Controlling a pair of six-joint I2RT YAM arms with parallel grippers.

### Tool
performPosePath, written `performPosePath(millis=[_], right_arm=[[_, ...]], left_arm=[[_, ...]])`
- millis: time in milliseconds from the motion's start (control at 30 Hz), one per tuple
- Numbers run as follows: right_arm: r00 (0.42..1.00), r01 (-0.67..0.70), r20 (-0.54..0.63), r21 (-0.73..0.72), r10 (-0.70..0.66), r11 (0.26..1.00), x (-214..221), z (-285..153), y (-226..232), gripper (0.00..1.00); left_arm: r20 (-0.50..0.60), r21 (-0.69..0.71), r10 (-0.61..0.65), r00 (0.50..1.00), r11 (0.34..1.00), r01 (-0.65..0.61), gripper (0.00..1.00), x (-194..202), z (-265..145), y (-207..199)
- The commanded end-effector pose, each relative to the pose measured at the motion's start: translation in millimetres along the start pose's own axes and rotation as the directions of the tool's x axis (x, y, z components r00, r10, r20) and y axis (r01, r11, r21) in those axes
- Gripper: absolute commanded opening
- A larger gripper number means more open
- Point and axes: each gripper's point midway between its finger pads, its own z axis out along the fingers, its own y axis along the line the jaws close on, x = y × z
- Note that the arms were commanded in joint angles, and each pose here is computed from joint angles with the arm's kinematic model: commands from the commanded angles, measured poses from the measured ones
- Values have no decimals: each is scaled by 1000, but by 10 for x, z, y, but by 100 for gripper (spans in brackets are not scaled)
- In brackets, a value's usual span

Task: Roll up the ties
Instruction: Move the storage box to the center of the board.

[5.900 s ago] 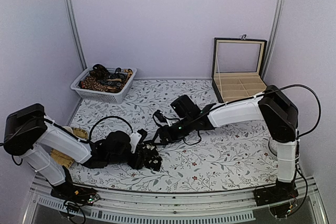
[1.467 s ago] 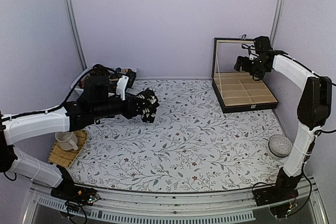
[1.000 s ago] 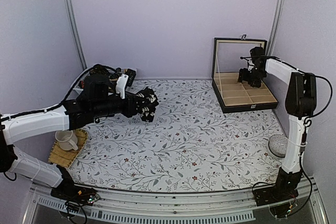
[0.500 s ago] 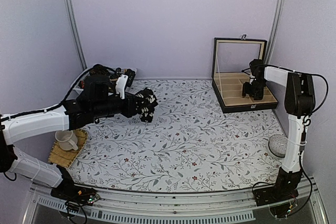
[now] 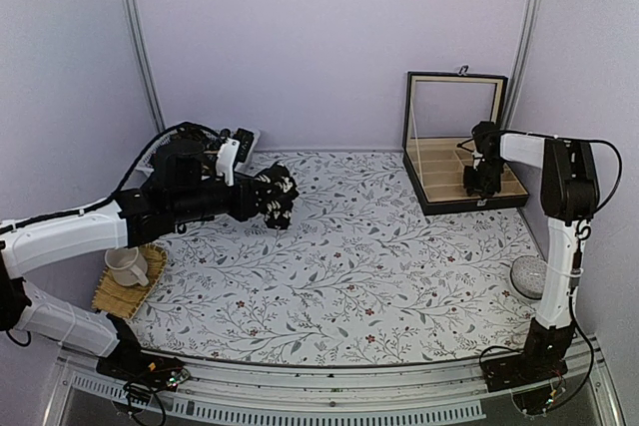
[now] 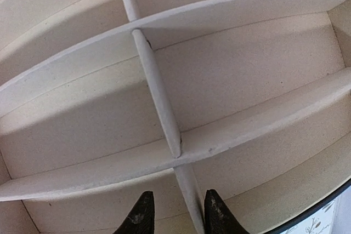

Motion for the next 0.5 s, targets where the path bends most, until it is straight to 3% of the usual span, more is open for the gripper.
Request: performPosePath(millis=[0, 467], right_arm=[[978, 119, -168, -34, -123, 992, 669, 244, 395, 31], [918, 331, -176, -151, -355, 931, 1636, -193, 1219, 33]], left_arm=[[48, 16, 0, 999, 1000, -1, 0, -139, -76, -22], [70, 22, -16, 997, 1000, 14, 0, -197, -134, -35]])
